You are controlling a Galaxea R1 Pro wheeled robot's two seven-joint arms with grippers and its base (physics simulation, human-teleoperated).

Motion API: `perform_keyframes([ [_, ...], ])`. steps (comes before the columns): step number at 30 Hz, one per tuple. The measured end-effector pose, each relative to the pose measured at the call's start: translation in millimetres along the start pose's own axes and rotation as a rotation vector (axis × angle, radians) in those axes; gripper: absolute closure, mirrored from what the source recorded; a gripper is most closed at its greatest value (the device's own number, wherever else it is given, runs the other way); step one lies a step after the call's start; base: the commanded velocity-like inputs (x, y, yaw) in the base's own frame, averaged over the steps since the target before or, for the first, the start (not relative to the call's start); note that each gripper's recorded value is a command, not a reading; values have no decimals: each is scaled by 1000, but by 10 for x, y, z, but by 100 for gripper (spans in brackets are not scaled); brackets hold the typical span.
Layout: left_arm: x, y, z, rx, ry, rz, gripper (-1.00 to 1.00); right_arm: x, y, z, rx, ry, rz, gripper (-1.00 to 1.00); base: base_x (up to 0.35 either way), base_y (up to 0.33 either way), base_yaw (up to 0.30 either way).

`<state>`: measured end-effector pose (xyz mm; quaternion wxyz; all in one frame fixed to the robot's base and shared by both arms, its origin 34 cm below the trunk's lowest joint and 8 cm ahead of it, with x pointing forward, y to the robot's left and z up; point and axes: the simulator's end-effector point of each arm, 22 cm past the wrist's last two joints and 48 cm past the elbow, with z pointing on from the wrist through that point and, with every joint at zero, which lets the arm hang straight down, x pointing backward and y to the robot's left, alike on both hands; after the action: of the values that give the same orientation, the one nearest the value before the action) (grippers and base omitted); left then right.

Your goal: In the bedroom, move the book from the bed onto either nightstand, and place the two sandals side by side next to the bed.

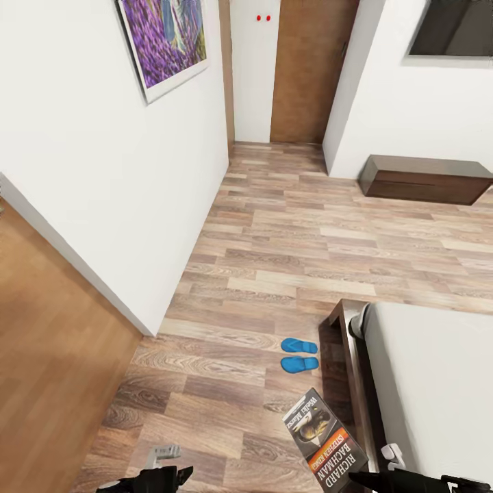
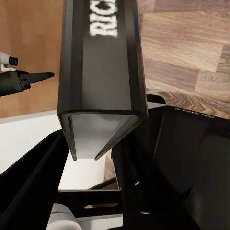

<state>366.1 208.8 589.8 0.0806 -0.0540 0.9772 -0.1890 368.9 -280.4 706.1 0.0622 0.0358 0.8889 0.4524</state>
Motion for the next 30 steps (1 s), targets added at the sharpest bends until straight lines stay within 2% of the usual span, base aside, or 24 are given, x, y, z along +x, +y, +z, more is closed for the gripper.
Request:
perform_keyframes([
  [24, -177, -38, -70, 4, -37, 13, -100, -171, 48, -105, 5, -44, -26, 100, 0, 0, -8],
  [30, -239, 52, -123, -8, -49, 17, -100, -196, 74, -110, 2, -48, -37, 100, 0, 0, 0],
])
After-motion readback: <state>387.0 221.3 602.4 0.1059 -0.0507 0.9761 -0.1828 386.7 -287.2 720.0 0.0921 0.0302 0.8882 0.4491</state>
